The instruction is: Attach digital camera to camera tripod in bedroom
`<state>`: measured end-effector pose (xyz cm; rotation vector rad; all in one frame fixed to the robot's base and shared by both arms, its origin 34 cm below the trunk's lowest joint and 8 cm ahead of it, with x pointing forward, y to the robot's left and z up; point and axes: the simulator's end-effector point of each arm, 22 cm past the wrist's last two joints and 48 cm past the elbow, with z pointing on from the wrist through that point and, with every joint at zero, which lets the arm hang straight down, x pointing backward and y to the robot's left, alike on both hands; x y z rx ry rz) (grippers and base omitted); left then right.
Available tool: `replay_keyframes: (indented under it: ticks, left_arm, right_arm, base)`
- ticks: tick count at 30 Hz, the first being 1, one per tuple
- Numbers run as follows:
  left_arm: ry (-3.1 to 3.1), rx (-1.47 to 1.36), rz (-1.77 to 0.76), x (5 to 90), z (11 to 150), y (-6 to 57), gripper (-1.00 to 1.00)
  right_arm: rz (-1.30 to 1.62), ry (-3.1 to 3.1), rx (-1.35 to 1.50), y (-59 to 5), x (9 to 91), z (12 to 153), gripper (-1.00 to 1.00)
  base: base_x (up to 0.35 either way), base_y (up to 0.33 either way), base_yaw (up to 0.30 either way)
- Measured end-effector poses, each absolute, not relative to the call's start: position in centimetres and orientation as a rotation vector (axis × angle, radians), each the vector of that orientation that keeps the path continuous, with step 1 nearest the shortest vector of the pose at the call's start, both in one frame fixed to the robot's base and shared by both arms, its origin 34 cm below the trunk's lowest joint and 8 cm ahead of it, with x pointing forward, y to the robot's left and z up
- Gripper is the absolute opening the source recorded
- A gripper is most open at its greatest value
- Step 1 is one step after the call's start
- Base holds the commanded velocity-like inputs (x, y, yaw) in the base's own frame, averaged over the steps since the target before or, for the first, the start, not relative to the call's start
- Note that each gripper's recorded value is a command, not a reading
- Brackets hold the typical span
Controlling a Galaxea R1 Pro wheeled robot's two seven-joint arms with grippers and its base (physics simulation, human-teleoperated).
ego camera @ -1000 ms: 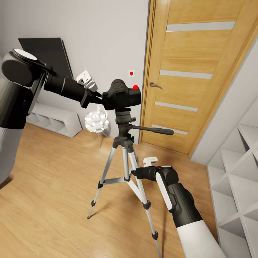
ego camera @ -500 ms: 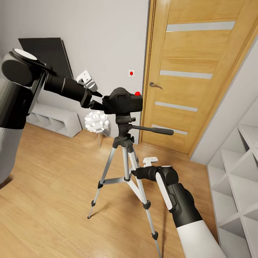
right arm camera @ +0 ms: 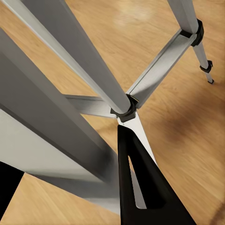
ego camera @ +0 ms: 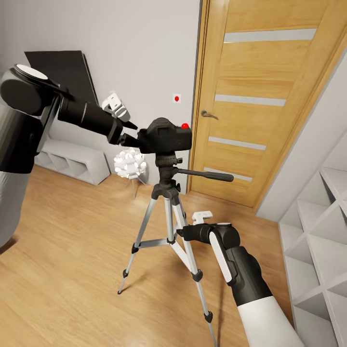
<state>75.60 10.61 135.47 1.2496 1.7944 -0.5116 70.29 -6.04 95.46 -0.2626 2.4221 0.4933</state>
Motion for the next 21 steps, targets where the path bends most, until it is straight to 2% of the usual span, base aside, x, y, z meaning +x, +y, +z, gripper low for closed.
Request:
replay_keyframes:
  ticks: [5, 12, 21]
  left_arm:
    - [1.719, 1.165, -0.592, 75.5, 139.0, 11.7, 1.0]
    - [1.554, 0.931, -0.737, 75.8, 146.3, 17.0, 1.0]
    - [1.628, 0.78, -0.816, 78.6, 144.9, 20.8, 1.0]
  right_arm:
    - [0.493, 2.422, -0.263, -6.0, 70.3, 95.5, -1.0]
    - [0.494, 2.422, -0.263, -6.0, 70.3, 95.5, -1.0]
    - [0.493, 2.422, -0.264, -6.0, 70.3, 95.5, -1.0]
  base:
    - [0.0, 0.0, 0.0]
    - [0.0, 0.0, 0.0]
    - [0.0, 0.0, 0.0]
